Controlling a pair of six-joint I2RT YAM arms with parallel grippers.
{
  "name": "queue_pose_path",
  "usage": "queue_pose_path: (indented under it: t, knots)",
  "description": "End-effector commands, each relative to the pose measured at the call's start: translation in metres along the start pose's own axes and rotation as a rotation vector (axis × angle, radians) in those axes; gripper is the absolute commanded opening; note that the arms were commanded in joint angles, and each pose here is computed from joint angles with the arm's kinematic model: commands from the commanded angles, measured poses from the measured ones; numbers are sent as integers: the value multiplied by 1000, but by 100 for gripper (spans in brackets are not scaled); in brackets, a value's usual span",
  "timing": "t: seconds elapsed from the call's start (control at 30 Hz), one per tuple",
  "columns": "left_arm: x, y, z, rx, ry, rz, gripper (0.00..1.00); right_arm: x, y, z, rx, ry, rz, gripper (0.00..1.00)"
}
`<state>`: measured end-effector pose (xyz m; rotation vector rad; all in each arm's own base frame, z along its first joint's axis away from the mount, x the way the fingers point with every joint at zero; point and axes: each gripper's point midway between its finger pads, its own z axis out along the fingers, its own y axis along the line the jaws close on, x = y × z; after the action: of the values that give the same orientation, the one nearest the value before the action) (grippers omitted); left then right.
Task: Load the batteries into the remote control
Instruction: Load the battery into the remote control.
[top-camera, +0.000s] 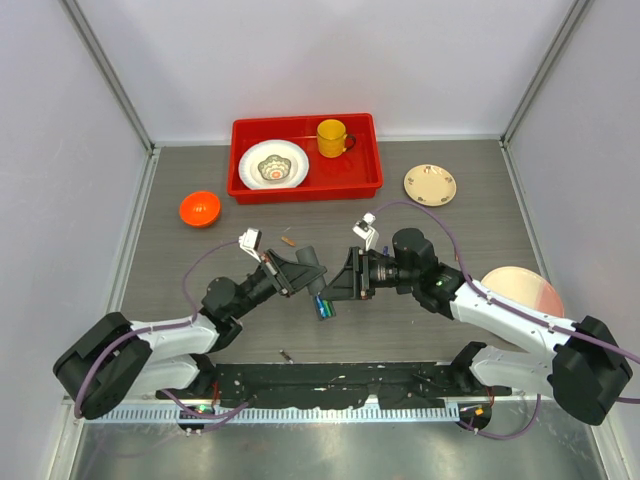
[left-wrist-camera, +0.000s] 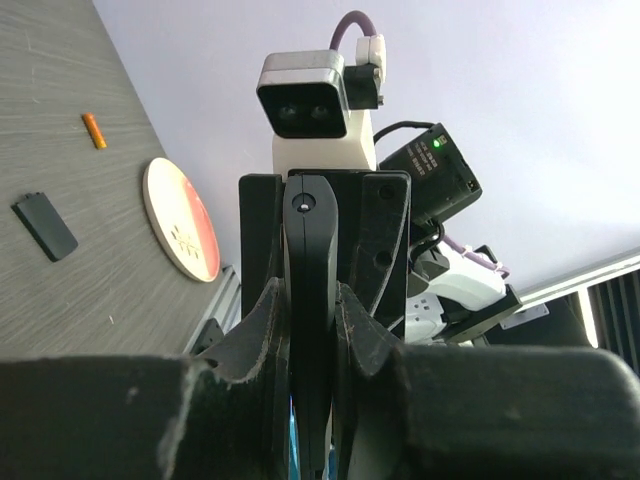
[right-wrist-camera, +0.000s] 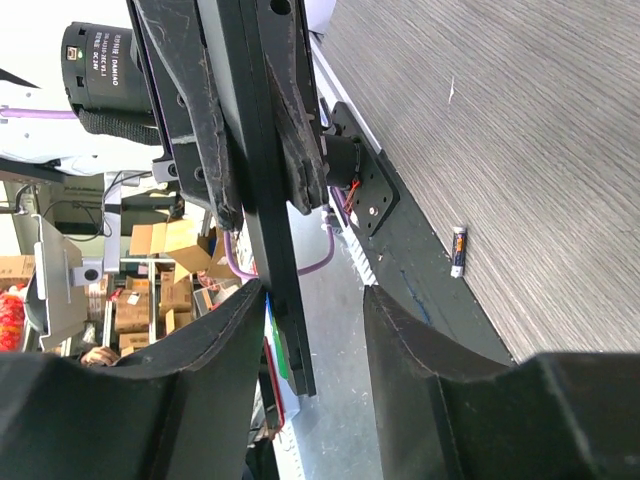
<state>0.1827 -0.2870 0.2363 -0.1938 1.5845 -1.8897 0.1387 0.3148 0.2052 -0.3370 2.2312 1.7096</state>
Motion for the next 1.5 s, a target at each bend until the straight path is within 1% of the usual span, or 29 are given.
queue_pose_path:
  t: [0.0,0.1,0.17,0.23,0.4,0.5,0.53,0.73,0.83,0.87,0.9,0.93,1.03,1.1,1.13,1.2,1.27,1.3,1.33,1.37,1.4,1.43,1.47]
  knots:
    - [-12,-18,6,42,-52,54,0,-4,15,1,-47,3,-51,48]
    - [-12,-18,6,41,-49,54,0,-3,15,4,-51,9,-54,45]
    - [-11,-17,6,38,-48,53,0,-1,18,6,-64,18,-51,45]
    - [-12,-17,6,38,-51,50,0,-2,23,8,-81,16,-54,48]
    - [-12,-15,6,34,-55,49,0,5,25,12,-91,43,-55,47]
    - [-12,-17,6,40,-55,50,0,5,20,14,-73,44,-46,39]
    - [-13,-17,6,41,-55,51,0,6,20,14,-73,46,-47,34]
    - [-11,-18,5,46,-48,51,0,5,14,16,-58,34,-37,15]
    - [-10,-19,5,49,-41,51,0,4,14,16,-55,29,-35,9]
    - [-9,-19,5,52,-39,51,0,4,14,16,-55,29,-33,9]
    - [-10,-19,5,51,-40,51,0,3,16,16,-61,27,-37,11]
    - [-10,-19,5,51,-40,51,0,3,19,15,-70,28,-35,28]
    - [-10,-18,5,51,-43,51,0,-1,28,12,-96,6,-49,54]
    - [-12,-19,4,52,-53,54,0,-4,29,9,-85,-2,-51,59]
    - [-13,-19,4,53,-58,56,0,-6,32,5,-88,-17,-63,67]
    - [-13,-16,3,44,-64,58,0,-14,28,-4,-56,-45,-74,70]
    - [-14,-16,2,41,-68,63,0,-25,37,-20,-48,-96,-143,74]
    - [-14,-15,1,36,-68,64,0,-30,27,-29,19,-112,-135,75]
    - [-14,-14,1,36,-68,70,0,-32,20,-36,81,-121,-161,76]
    - [-15,-13,-1,31,-73,71,0,-43,29,-47,122,-160,-219,76]
    - [-16,-12,-2,30,-75,73,0,-48,-11,-62,358,-190,-241,76]
    - [-17,-13,-3,32,-77,76,0,-54,-26,-73,474,-212,-244,76]
    - [-16,-11,-4,27,-73,79,0,-52,-53,-88,655,-189,-201,76]
